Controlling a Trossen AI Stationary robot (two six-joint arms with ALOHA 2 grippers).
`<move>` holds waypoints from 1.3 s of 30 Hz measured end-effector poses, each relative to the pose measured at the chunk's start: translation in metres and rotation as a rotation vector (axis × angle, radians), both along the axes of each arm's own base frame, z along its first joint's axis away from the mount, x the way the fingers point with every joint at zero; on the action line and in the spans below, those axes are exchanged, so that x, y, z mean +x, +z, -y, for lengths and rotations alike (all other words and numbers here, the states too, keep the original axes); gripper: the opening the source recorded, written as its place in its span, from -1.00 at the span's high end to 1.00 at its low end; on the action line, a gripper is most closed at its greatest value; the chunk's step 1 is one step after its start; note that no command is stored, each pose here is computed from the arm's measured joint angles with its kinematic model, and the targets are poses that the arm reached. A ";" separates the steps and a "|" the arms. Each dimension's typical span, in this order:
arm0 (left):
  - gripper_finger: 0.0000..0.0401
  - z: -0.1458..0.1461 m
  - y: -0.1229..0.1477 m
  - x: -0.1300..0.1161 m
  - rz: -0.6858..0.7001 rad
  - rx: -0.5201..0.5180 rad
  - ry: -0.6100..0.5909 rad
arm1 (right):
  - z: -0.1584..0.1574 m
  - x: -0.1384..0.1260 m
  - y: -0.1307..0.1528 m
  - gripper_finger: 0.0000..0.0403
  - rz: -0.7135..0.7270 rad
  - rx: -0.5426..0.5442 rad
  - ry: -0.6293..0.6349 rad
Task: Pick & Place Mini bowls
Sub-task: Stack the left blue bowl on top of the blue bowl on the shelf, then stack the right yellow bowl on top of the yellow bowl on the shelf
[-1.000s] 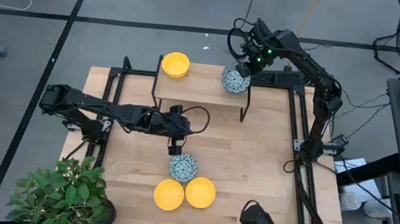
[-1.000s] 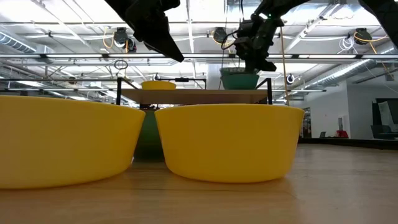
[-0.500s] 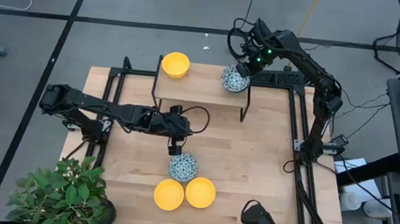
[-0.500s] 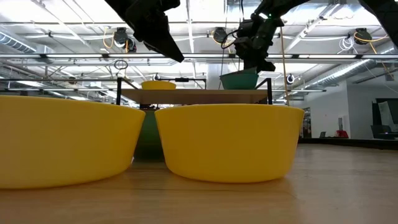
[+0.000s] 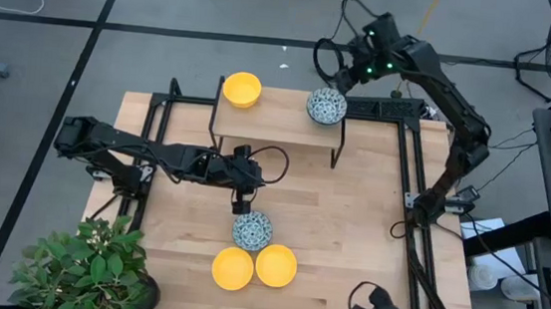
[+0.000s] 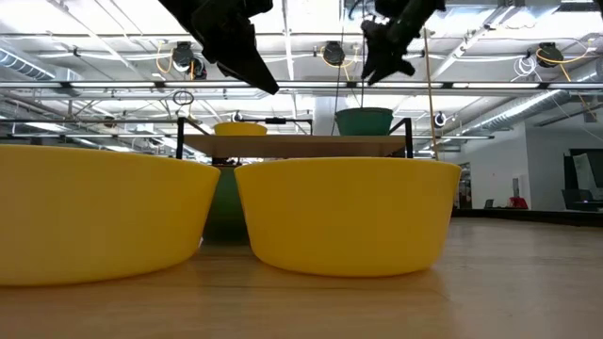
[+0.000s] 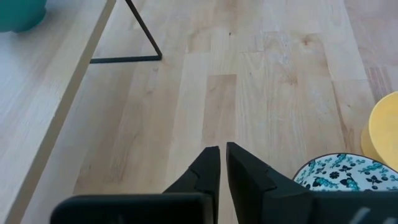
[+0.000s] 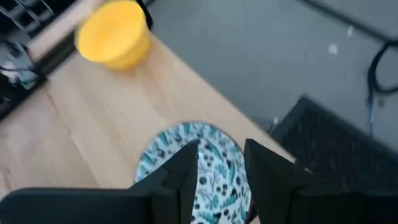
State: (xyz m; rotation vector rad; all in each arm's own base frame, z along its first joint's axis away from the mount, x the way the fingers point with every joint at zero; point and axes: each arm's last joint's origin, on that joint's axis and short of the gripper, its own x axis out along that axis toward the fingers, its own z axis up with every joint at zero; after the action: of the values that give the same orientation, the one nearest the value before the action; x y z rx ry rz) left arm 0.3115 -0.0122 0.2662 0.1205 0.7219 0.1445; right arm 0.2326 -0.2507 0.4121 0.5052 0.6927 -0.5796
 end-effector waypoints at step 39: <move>0.76 0.020 -0.023 -0.022 -0.281 -0.389 0.049 | -0.192 0.004 -0.042 0.46 0.292 -0.268 0.625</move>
State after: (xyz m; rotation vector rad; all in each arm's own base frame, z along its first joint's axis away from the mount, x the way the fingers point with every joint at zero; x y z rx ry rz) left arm 0.2892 -0.0319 0.2429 -0.2536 1.0209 0.0316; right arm 0.2367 -0.0584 0.3696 0.1003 0.4484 -0.0033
